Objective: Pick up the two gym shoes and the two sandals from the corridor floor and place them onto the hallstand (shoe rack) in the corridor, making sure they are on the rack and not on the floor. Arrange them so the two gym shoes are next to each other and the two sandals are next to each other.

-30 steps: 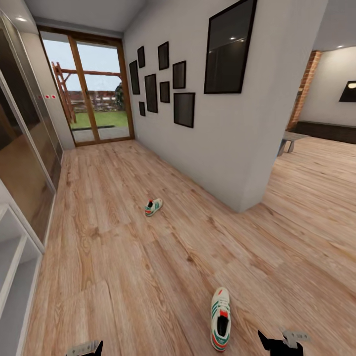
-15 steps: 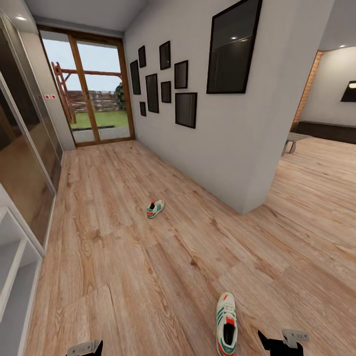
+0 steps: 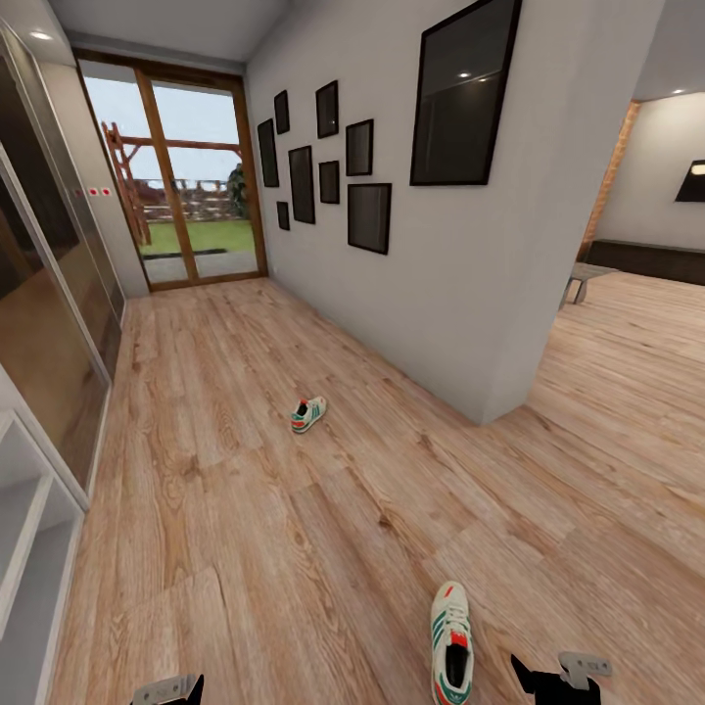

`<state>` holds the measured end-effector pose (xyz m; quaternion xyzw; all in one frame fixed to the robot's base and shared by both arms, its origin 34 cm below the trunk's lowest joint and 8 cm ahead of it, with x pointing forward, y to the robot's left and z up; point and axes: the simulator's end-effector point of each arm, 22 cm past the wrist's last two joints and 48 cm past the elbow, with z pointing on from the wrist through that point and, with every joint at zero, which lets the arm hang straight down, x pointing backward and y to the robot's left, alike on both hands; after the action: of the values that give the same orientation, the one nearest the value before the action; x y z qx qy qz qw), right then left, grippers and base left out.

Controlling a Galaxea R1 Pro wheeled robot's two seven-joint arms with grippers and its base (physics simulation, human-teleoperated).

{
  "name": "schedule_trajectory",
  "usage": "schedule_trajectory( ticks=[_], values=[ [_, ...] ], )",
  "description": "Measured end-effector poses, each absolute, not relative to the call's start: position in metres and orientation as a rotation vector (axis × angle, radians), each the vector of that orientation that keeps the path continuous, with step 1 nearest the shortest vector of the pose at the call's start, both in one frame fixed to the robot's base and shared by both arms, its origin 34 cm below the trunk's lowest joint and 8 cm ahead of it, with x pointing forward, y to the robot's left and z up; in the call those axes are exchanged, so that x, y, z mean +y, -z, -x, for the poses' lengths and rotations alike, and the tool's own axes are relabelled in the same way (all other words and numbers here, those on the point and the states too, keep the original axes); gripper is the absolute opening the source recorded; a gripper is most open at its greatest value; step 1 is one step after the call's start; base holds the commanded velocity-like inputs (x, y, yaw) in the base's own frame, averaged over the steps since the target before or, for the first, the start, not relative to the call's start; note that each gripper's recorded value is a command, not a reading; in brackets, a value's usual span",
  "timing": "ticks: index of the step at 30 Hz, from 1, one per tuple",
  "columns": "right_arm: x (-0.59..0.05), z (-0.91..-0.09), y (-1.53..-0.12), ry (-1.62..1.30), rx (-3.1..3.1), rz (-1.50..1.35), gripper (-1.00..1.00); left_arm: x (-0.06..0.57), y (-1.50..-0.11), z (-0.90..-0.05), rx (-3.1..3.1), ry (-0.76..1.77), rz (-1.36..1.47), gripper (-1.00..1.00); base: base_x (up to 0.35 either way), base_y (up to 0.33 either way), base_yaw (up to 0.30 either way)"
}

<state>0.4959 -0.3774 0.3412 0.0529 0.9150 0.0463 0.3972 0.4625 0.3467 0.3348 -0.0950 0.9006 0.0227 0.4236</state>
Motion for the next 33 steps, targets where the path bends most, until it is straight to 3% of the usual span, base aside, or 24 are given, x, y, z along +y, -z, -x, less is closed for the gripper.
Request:
schedule_trajectory(
  ticks=[33],
  values=[
    [-0.3772, -0.4959, -0.3412, -0.118, 2.318, -0.133, 1.0, 0.3471, -0.3349, -0.4624, 2.254, -0.057, 0.238, 1.0, 0.055, 0.029, 0.0]
  ],
)
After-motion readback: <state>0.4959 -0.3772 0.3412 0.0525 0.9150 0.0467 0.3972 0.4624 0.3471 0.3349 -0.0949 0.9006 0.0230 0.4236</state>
